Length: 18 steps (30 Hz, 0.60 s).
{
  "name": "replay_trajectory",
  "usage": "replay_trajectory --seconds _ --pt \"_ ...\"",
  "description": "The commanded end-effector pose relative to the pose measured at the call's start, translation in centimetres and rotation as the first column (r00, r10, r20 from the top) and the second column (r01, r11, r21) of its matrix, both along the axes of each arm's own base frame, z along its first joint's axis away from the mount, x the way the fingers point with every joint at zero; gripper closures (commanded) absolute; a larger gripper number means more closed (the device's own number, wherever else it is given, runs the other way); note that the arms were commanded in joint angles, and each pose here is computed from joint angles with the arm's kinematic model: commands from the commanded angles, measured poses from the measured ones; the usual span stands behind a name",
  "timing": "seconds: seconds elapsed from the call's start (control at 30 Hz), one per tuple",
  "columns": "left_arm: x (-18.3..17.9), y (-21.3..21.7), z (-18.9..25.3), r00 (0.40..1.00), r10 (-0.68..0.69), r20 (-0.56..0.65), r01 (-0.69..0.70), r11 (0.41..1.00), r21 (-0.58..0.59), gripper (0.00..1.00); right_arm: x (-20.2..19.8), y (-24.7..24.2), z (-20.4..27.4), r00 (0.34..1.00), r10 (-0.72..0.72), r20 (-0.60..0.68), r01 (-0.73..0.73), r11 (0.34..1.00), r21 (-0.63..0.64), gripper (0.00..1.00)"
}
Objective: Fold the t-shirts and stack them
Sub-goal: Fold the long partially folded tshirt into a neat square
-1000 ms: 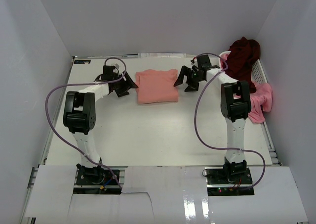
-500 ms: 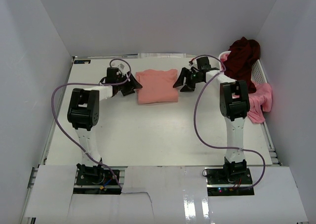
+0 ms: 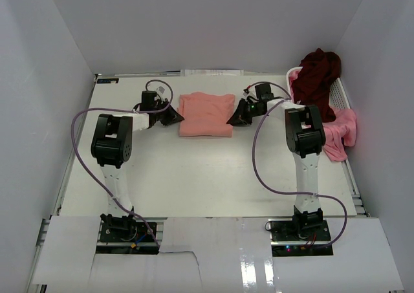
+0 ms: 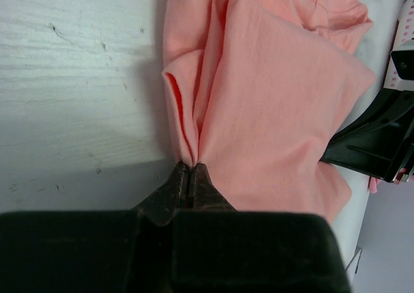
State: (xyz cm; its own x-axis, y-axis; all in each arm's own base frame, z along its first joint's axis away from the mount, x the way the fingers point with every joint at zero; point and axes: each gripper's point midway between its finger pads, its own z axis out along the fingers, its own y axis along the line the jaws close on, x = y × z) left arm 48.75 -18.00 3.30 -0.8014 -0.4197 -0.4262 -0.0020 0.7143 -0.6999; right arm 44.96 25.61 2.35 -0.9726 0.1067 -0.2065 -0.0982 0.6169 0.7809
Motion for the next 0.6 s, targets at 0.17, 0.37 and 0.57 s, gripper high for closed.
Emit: replay_trajectory --seconds 0.17,0.37,0.57 --pt "-5.4 -2.3 0.7 0.997 -0.059 -0.050 0.058 0.998 -0.017 1.00 -5.7 -1.0 -0.9 0.998 0.021 -0.059 -0.024 0.998 -0.049 0.92" --pt "-12.6 -4.0 0.2 0.989 -0.076 -0.127 0.083 0.995 0.053 1.00 -11.8 -1.7 -0.8 0.994 0.063 -0.089 -0.071 0.994 -0.088 0.92" --pt "-20.3 -5.2 1.1 0.985 -0.075 -0.155 0.092 0.991 0.101 1.00 -17.7 -2.9 -0.5 0.991 0.099 -0.086 -0.109 0.985 -0.130 0.92"
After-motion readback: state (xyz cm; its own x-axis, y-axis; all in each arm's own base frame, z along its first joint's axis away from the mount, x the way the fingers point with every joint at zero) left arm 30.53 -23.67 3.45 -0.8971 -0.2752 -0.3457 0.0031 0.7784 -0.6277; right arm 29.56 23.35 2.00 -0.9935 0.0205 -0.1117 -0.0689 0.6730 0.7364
